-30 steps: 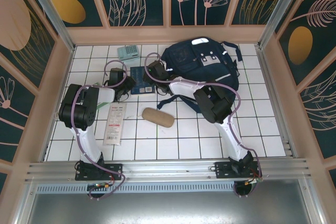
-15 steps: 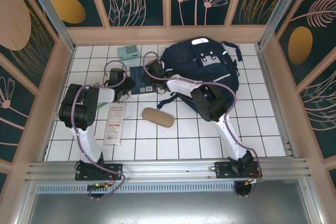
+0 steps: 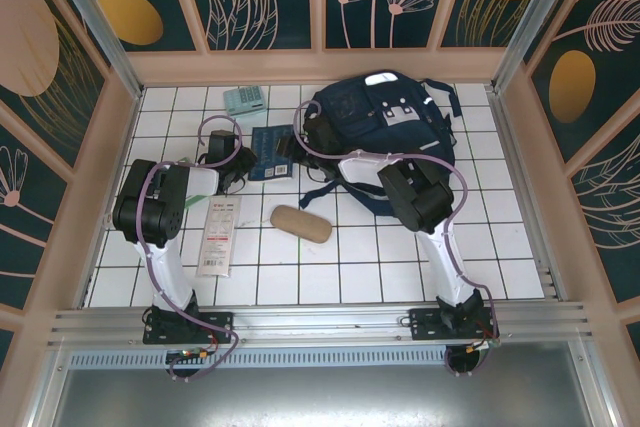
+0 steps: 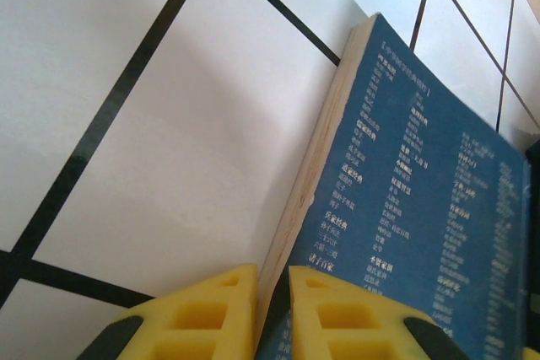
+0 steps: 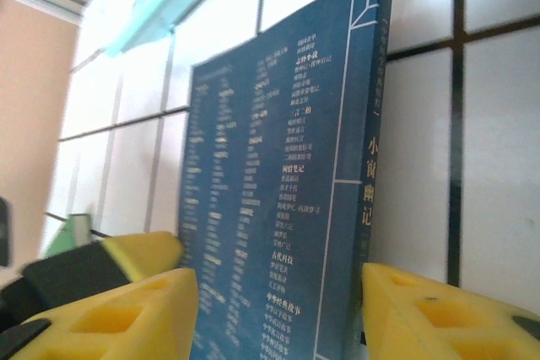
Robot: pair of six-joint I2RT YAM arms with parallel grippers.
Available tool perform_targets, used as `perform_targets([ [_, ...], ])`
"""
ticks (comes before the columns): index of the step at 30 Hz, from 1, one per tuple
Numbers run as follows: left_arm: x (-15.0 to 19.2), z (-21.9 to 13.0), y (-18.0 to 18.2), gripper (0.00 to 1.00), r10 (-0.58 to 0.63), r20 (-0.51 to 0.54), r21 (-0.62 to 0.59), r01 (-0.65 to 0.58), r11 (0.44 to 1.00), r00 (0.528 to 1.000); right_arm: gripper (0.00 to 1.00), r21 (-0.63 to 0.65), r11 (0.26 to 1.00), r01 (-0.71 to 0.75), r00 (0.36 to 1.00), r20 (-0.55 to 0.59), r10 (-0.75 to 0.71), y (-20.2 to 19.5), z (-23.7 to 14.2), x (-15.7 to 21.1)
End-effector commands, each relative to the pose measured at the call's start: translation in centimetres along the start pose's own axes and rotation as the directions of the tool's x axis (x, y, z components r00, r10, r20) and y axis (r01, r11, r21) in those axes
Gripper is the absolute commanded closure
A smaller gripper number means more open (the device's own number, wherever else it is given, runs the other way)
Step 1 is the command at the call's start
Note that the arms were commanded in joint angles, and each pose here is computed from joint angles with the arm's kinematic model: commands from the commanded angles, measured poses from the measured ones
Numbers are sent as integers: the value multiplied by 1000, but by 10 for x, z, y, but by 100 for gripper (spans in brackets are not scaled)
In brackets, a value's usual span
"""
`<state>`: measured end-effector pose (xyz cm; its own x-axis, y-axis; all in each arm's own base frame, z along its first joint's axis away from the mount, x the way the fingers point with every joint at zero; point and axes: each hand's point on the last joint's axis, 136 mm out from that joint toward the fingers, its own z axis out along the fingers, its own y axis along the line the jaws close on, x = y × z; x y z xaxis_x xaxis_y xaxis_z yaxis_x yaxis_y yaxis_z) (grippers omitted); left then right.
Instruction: Pack books, pencil case, and school supplies into a backpack
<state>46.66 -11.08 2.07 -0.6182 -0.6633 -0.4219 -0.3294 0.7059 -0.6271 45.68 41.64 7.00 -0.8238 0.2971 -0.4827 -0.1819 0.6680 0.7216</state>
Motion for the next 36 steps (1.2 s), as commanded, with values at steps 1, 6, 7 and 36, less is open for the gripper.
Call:
perform_targets([
  [1, 52, 9, 4, 83, -9, -175, 18, 13, 1000, 984, 47, -288, 957, 25, 999, -32, -35, 86, -18, 2],
  [6, 52, 8, 4, 83, -9, -176, 20, 13, 1000, 984, 47, -197, 980, -2, 997, -76, -13, 61, 0, 12],
  [7, 52, 8, 5, 83, -10, -176, 18, 14, 1000, 984, 47, -175, 985, -8, 996, -90, -8, 55, 4, 15],
  [36, 20, -17, -28, 51, 51, -93, 57, -45, 997, 994, 100, -239, 971, -17, 999, 27, 24, 56, -45, -13],
])
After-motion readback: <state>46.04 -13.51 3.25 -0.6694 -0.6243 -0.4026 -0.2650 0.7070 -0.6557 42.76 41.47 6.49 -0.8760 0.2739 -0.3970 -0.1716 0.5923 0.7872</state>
